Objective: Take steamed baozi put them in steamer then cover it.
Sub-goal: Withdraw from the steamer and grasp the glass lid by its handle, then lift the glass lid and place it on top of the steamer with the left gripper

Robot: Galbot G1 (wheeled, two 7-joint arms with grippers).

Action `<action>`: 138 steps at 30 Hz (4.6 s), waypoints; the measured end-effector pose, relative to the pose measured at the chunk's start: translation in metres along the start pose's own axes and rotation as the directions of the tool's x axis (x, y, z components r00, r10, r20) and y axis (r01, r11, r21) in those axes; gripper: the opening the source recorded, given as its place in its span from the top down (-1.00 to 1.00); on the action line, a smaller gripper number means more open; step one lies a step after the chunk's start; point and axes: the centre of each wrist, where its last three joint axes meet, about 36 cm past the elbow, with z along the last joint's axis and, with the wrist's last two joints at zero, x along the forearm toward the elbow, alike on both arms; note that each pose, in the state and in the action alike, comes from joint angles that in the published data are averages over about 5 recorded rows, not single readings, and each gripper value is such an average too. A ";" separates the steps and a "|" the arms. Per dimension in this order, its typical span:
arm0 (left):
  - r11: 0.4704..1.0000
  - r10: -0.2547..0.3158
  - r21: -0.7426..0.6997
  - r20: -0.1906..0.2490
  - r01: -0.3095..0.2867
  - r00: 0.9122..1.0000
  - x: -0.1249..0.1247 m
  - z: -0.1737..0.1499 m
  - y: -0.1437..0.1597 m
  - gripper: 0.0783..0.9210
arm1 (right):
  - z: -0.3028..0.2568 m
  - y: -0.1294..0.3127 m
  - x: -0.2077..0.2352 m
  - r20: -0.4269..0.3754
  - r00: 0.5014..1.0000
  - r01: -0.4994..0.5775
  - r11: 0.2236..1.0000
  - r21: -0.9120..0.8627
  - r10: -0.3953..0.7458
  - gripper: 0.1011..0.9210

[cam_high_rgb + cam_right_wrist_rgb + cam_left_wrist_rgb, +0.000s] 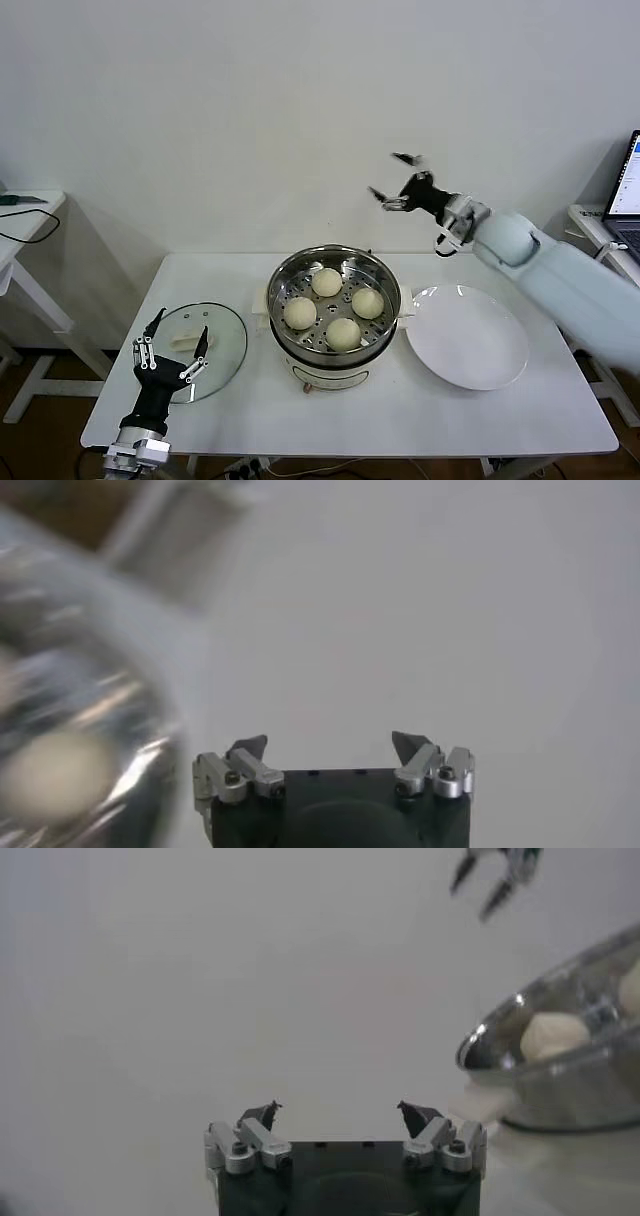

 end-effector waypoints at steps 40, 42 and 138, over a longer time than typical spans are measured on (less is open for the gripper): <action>0.715 0.042 -0.690 -0.117 -0.112 0.992 -0.054 0.136 -0.059 -0.77 | 0.117 0.171 0.232 -0.339 0.775 -0.628 0.710 -0.319 0.534 -0.76; 0.711 0.040 -0.695 -0.115 -0.109 0.993 -0.059 0.138 -0.059 -0.77 | 0.118 0.174 0.234 -0.345 0.772 -0.631 0.708 -0.317 0.533 -0.76; 0.821 0.041 -0.571 0.050 -0.005 0.998 -0.141 -0.191 -0.096 0.73 | 0.127 0.222 0.263 -0.372 0.770 -0.630 0.713 -0.308 0.519 -0.76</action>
